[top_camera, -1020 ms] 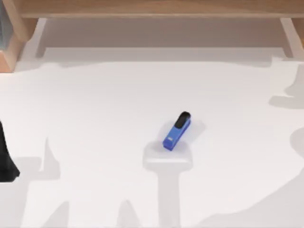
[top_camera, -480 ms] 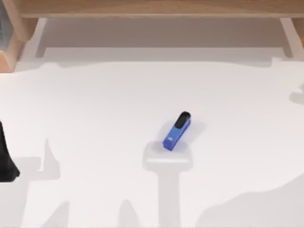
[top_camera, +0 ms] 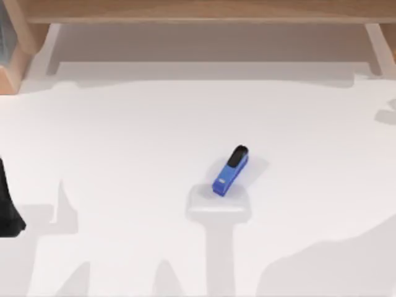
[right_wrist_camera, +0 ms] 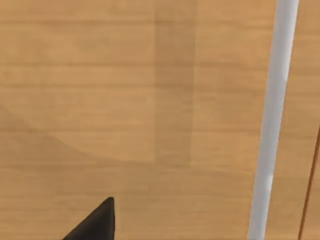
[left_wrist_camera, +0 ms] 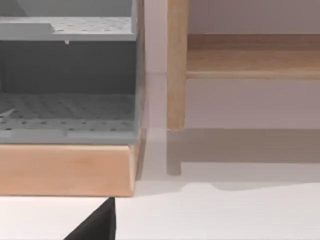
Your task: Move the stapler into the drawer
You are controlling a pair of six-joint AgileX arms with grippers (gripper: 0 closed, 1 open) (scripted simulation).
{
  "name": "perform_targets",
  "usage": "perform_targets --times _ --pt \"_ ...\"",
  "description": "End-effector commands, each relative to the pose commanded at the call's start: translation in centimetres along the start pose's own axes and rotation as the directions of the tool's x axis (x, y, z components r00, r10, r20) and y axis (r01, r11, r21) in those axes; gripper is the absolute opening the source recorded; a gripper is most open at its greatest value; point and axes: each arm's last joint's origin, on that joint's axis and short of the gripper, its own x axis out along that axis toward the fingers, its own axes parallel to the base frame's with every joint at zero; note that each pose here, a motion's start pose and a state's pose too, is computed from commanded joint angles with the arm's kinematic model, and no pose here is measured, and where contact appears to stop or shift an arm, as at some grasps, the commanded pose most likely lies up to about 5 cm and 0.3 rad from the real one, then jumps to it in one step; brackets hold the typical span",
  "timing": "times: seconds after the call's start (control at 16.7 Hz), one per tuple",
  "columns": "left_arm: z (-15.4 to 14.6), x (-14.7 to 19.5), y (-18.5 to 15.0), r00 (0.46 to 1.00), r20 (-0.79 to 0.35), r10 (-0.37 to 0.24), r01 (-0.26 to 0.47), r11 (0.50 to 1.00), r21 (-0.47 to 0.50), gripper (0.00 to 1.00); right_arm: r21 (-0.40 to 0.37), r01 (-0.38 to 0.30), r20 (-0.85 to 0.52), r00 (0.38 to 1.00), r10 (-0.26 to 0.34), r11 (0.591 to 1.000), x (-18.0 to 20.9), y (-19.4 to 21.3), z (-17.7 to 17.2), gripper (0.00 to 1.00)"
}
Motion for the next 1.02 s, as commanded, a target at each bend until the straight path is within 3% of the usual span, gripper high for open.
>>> perform_targets --times 0.24,1.02 --pt "0.0 0.0 0.0 1.0 0.0 0.0 0.0 1.0 0.0 1.0 0.0 0.0 0.0 1.0 0.0 1.0 0.2 -0.01 0.0 1.0" --pt "0.0 0.0 0.0 1.0 0.0 0.0 0.0 1.0 0.0 1.0 0.0 0.0 0.0 1.0 0.0 1.0 0.2 -0.01 0.0 0.02"
